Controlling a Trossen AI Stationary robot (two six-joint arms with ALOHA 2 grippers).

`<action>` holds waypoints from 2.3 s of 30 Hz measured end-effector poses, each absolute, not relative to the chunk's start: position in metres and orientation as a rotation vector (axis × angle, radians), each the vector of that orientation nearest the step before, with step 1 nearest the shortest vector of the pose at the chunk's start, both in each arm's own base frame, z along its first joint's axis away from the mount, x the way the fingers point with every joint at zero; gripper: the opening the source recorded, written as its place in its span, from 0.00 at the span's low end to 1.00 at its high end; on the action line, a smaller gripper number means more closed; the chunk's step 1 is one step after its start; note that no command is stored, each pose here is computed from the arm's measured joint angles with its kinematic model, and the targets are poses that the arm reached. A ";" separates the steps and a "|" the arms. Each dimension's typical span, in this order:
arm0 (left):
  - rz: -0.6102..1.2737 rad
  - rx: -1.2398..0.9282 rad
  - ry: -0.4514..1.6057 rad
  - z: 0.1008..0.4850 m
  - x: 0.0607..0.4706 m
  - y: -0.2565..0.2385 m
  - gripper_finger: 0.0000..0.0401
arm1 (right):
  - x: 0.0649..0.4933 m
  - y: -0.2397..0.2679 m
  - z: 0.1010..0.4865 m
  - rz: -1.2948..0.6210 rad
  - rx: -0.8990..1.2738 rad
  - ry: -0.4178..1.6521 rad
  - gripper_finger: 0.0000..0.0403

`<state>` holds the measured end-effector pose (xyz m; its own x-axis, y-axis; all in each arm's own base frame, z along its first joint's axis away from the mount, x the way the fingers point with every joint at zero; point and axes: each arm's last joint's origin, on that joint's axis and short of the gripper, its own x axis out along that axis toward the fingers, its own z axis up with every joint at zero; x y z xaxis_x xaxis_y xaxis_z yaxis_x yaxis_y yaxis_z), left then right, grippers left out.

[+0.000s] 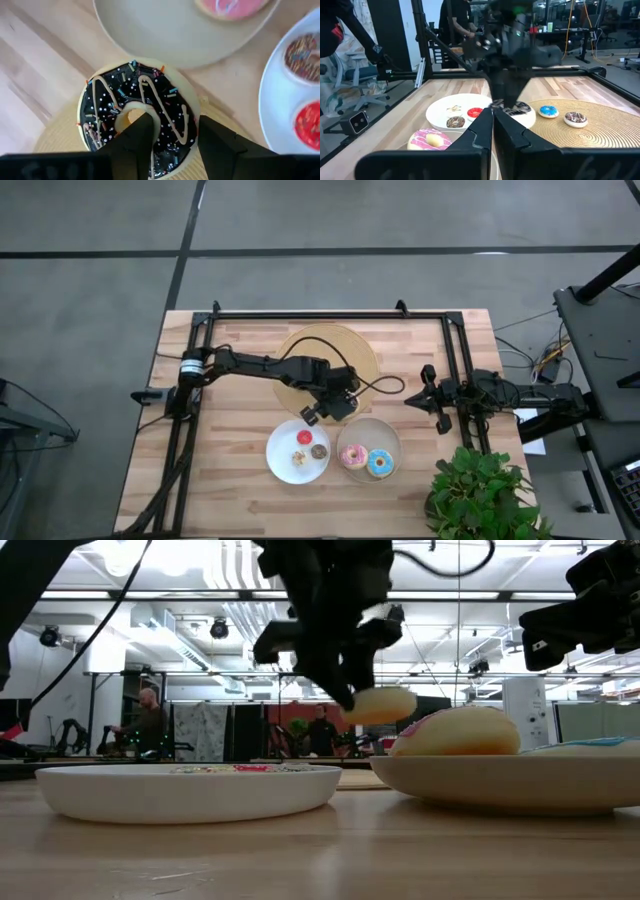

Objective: Pick & Place donuts
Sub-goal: Put the big black donut on the brown plate

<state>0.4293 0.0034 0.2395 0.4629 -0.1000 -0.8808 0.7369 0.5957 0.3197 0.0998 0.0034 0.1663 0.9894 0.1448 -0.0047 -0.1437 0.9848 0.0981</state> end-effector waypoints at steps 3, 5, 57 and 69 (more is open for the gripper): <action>-0.591 0.794 0.927 0.247 0.432 -0.005 0.30 | 0.100 0.003 0.166 0.145 0.102 0.012 0.02; -0.598 0.803 0.910 0.250 0.433 -0.011 0.30 | 0.100 0.003 0.166 0.145 0.101 0.012 0.02; -0.591 0.723 0.829 0.244 0.483 -0.065 0.30 | 0.100 0.003 0.166 0.144 0.098 0.011 0.02; -0.624 0.739 0.838 0.223 0.490 -0.078 0.30 | 0.100 0.003 0.166 0.145 0.099 0.012 0.02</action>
<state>0.4896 -0.0784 0.2228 0.5247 -0.1973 -0.8281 0.7366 0.5929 0.3255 0.0999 0.0034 0.1663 0.9895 0.1445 -0.0051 -0.1432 0.9847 0.0992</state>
